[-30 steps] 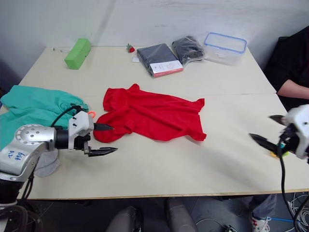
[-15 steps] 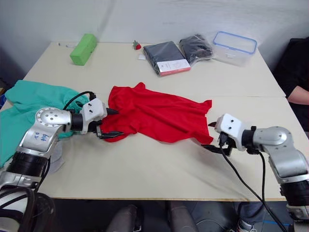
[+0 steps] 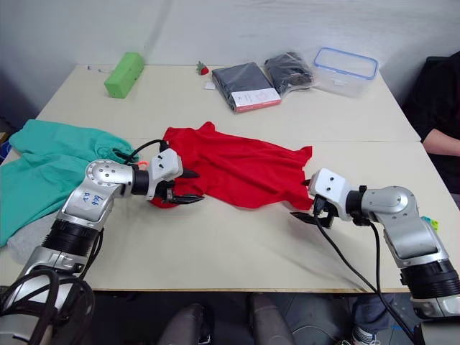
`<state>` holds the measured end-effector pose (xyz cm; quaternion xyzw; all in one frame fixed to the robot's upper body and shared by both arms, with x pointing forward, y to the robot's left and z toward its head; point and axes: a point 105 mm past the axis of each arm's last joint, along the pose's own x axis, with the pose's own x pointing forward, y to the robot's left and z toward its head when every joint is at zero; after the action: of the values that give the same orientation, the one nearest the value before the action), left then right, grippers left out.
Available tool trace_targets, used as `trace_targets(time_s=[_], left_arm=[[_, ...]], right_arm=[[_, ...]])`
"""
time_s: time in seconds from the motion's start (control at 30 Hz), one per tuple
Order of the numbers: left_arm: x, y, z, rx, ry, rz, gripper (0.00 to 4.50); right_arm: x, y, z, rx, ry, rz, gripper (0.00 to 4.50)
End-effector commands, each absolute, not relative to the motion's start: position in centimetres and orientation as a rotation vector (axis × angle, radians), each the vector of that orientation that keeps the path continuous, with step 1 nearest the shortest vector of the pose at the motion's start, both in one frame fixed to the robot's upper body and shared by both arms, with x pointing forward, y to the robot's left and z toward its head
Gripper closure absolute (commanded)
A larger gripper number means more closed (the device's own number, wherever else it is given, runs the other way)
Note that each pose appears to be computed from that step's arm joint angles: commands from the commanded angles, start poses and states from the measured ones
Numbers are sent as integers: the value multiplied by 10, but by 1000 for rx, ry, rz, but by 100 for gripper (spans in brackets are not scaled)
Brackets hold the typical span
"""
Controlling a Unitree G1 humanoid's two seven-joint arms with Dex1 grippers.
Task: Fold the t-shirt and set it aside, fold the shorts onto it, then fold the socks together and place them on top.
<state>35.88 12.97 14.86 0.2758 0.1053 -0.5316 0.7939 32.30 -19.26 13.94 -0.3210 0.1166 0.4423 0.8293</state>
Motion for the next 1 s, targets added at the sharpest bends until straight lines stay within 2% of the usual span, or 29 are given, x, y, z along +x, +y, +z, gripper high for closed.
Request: trace_targets(time_s=[0.03, 0.37, 0.43, 0.5, 0.57, 0.7, 0.8, 0.87, 1.0], left_arm=[[362, 128, 156, 606, 200, -1133, 221], [368, 125, 158, 590, 198, -1127, 221], [368, 124, 158, 590, 195, -1134, 224], [369, 123, 160, 586, 189, -1135, 260], [369, 124, 162, 584, 186, -1134, 308], [366, 126, 160, 586, 193, -1149, 439], [361, 128, 158, 588, 201, -1182, 450], [355, 129, 156, 591, 207, -1208, 450], [342, 138, 152, 600, 238, -1240, 450]], right_arm=[[324, -194, 150, -697, 216, 913, 0], [325, -196, 150, -693, 219, 902, 0], [325, -196, 149, -689, 217, 901, 41], [325, -196, 149, -682, 215, 905, 98], [325, -195, 149, -676, 213, 907, 165], [325, -196, 149, -673, 212, 911, 305], [325, -197, 149, -675, 212, 913, 413], [324, -198, 150, -681, 212, 922, 443], [317, -200, 156, -694, 203, 962, 443]])
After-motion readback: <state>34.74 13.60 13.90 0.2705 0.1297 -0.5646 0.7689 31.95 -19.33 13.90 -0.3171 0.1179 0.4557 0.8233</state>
